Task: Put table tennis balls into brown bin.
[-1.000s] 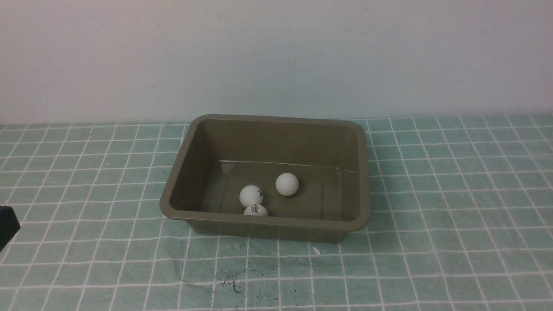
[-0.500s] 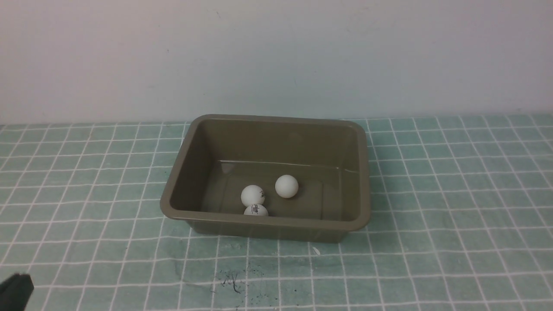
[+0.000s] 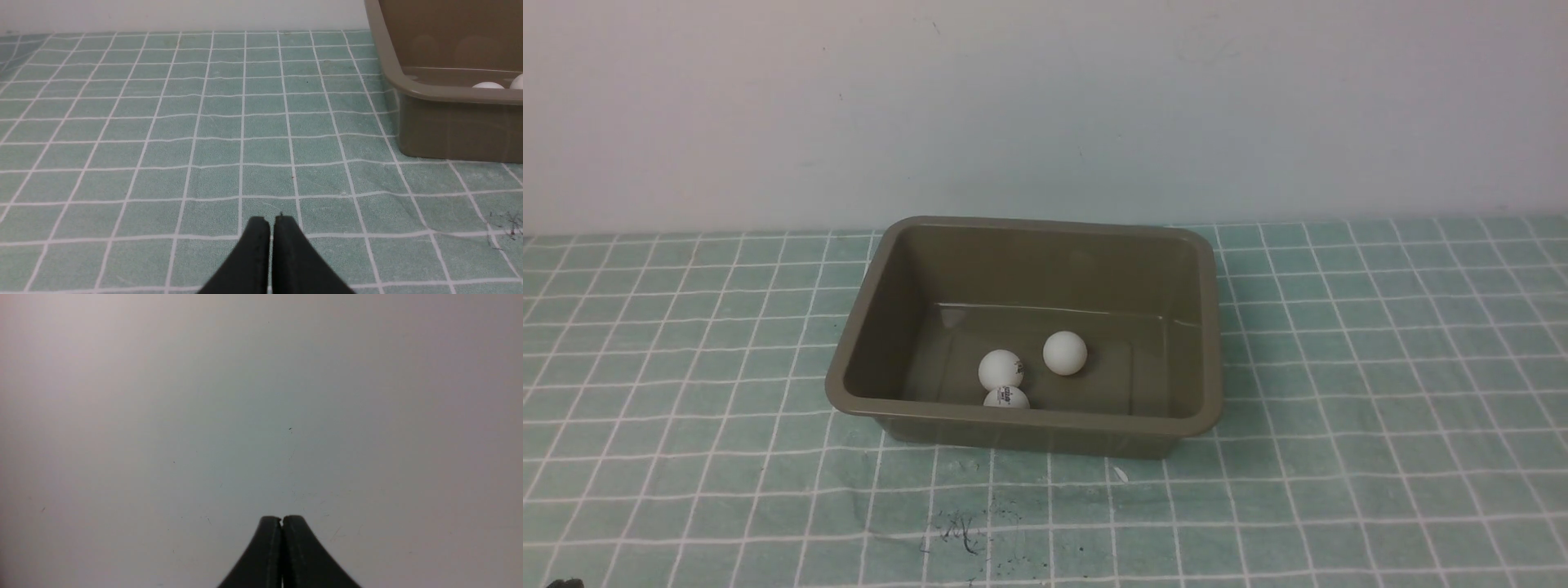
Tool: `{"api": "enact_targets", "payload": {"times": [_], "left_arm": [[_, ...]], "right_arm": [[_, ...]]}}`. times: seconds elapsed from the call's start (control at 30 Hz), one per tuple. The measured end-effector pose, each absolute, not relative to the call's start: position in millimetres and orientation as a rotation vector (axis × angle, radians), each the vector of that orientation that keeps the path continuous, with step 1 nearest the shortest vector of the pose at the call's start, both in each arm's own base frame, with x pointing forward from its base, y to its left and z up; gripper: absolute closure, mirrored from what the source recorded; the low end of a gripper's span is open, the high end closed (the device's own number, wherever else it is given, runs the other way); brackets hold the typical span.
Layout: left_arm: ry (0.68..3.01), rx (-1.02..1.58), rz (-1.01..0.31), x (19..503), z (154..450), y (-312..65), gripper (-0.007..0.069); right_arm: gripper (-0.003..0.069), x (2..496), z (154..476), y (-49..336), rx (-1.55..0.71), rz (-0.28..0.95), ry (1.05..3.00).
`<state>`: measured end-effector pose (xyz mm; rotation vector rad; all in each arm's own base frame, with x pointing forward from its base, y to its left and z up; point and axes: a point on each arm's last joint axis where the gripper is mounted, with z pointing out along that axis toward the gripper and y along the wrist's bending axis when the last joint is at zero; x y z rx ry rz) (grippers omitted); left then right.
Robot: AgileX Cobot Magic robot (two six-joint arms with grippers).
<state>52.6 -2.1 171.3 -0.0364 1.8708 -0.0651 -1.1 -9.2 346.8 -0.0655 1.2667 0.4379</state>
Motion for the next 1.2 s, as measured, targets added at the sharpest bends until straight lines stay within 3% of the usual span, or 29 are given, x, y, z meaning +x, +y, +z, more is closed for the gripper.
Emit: {"api": "enact_targets", "payload": {"times": [0.83, 1.2], "left_arm": [[1.870, -0.038, -0.068, 53, 171, -2, 0.0629], [1.870, -0.038, -0.068, 53, 171, -2, 0.0629]], "right_arm": [[0.0672, 0, 344, -9, -0.057, 0.454, 1.300], [0.0672, -3, 340, 3, -0.270, 0.405, 1.308]]}}
